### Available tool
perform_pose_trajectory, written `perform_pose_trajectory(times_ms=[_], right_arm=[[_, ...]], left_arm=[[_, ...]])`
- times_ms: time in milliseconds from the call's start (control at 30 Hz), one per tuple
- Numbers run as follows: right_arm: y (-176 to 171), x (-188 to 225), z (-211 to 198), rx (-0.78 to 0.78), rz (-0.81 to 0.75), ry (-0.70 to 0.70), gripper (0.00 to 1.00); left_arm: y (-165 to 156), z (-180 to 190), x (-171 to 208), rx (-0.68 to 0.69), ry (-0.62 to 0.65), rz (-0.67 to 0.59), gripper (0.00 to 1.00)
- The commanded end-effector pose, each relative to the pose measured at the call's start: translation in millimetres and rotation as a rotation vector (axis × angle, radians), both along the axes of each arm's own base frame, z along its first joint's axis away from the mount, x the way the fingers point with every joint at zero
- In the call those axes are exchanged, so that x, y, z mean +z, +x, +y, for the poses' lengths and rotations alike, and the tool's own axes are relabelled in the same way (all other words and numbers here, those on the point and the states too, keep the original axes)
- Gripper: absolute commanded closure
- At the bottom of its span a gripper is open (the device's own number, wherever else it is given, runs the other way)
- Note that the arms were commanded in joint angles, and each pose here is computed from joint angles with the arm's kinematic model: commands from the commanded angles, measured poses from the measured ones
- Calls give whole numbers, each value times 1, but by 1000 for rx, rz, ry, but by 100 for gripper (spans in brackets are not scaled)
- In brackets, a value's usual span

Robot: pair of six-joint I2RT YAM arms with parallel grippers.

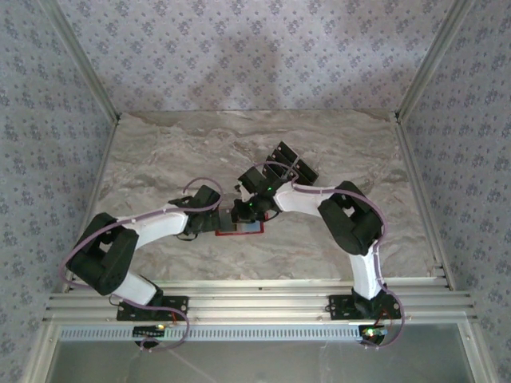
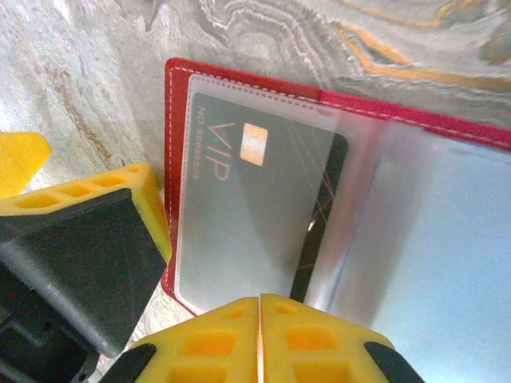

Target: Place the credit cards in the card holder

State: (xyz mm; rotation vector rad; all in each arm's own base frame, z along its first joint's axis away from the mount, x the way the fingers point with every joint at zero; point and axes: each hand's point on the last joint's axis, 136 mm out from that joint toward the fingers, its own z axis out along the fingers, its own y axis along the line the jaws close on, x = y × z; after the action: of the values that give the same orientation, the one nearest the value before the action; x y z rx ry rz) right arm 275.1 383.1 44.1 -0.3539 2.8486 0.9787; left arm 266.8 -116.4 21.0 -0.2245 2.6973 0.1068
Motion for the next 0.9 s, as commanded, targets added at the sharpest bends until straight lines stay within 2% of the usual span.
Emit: perform_pose_trajectory(times_ms=[0, 233, 867], right_arm=[[8, 22, -13, -17, -58, -21, 89], [12, 7, -20, -2, -65, -76, 89], [4, -18, -3, 39, -24, -95, 89]], left_arm=[[-7, 1, 2, -6, -13, 24, 1], [-3, 8, 10, 11, -18, 9, 0], [-10, 11, -15, 19, -1, 69, 1]])
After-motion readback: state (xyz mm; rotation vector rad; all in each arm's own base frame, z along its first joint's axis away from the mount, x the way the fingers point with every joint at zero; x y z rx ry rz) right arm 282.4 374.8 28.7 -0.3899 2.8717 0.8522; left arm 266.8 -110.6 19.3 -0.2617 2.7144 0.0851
